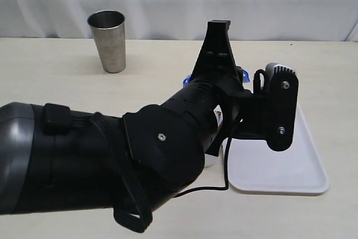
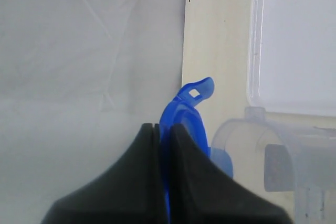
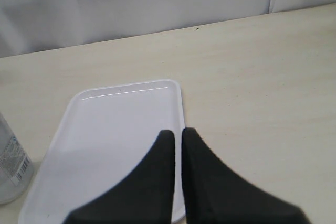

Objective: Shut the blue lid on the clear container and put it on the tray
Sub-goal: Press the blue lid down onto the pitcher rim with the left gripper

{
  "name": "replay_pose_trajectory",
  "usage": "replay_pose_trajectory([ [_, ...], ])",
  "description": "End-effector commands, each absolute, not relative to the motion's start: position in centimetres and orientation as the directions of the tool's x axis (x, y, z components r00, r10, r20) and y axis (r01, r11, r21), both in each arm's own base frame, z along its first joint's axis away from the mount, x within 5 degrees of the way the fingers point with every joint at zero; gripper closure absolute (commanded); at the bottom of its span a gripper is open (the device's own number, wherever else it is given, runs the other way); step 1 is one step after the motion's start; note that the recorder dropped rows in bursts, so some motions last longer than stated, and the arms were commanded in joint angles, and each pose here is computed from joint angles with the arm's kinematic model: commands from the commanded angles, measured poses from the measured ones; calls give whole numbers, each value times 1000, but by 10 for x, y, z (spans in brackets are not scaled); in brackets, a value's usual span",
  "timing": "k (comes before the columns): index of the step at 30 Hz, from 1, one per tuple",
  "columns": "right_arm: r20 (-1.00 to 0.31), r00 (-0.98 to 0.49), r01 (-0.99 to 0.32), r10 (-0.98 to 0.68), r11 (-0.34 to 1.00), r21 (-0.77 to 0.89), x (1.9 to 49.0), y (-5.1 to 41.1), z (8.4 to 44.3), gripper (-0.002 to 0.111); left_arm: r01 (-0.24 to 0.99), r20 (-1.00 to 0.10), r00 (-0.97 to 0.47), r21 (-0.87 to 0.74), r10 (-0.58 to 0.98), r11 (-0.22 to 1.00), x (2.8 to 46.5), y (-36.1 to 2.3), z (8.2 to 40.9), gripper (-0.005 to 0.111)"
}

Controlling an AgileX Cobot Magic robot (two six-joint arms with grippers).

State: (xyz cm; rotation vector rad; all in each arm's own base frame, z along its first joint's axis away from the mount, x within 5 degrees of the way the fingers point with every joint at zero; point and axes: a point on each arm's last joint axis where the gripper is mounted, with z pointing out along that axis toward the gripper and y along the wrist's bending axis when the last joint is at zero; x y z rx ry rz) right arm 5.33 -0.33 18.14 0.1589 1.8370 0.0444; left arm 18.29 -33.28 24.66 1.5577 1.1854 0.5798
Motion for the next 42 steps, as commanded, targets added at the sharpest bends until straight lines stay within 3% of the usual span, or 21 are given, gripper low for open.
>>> replay_pose_trajectory([
  [1, -958, -253, 86, 134, 990, 115, 53, -3, 181, 104, 414, -231, 383, 909, 894, 57, 181, -331, 247, 107],
  [12, -958, -253, 86, 134, 990, 115, 53, -3, 181, 104, 477, -266, 366, 876, 892, 65, 178, -331, 240, 107],
  [21, -958, -253, 86, 134, 990, 115, 53, -3, 181, 104, 500, -225, 366, 866, 903, 13, 174, -322, 222, 107],
  [42, -958, -253, 86, 134, 990, 115, 53, -3, 181, 104, 559, -282, 346, 828, 895, 46, 171, -323, 219, 107],
])
